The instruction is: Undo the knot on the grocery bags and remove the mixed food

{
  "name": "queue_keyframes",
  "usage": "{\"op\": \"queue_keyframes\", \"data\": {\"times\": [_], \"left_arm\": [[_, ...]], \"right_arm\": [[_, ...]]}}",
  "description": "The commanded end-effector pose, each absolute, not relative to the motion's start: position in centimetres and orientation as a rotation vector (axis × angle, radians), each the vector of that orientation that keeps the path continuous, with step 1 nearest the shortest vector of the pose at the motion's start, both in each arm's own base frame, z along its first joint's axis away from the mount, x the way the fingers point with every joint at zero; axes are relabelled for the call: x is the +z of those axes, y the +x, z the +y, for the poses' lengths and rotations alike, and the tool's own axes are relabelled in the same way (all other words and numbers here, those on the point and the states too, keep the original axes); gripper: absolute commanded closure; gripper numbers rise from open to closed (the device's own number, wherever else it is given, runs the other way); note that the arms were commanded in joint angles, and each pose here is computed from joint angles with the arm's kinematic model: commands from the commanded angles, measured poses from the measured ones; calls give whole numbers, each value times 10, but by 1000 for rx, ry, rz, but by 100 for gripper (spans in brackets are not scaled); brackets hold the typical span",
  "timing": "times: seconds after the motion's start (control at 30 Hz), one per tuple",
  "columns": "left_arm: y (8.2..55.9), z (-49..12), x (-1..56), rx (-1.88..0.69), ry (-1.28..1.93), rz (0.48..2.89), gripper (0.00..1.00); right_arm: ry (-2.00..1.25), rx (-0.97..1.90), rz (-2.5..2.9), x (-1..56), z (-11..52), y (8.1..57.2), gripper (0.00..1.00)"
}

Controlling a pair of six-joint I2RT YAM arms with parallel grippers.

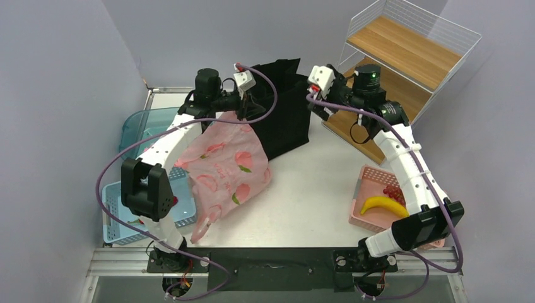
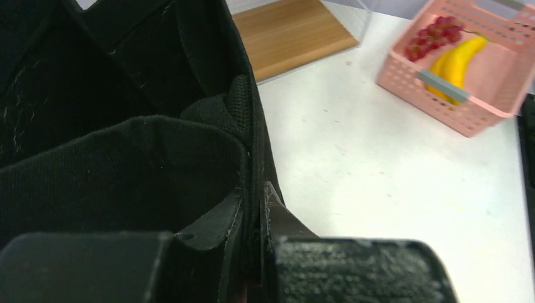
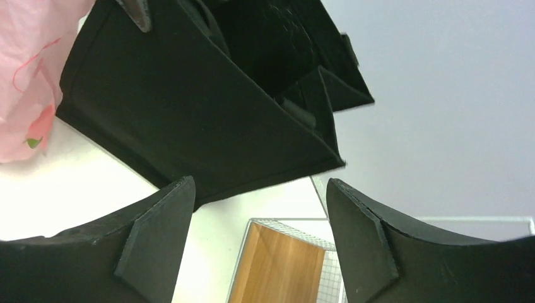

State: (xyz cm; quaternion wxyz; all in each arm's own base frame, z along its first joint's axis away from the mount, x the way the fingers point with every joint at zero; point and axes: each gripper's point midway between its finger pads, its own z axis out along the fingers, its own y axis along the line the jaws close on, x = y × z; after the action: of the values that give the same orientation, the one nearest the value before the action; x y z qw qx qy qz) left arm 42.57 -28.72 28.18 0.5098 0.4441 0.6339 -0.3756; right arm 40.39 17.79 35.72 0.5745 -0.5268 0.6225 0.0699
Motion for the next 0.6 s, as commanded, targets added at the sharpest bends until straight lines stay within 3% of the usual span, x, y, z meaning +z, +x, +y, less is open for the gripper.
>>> {"op": "queue_keyframes", "data": {"times": [0.0,0.4,0.43,0.47,0.5,0.53,0.57], "left_arm": [[363,-296,333,-977,1225,1301,100],[271,-285,323,-1009,1391,1290,100],[269,-284,323,-1007,1389,1298,97],[264,-282,325,-1005,1385,1302,92],[266,-279,326,-994,1357,1335,80],[264,-276,333,-977,1330,1345,72],[274,-269,338,-933,1256,1404,46]], "right_arm": [[-1457,134,1341,350,196,367,28],[-1757,171,1370,284,220,328,32],[-1765,179,1389,280,219,327,35],[-1790,197,1420,272,217,323,47],[-1807,207,1435,268,216,321,54],[-1840,228,1461,263,213,314,70],[-1855,241,1469,260,212,310,78]]}}
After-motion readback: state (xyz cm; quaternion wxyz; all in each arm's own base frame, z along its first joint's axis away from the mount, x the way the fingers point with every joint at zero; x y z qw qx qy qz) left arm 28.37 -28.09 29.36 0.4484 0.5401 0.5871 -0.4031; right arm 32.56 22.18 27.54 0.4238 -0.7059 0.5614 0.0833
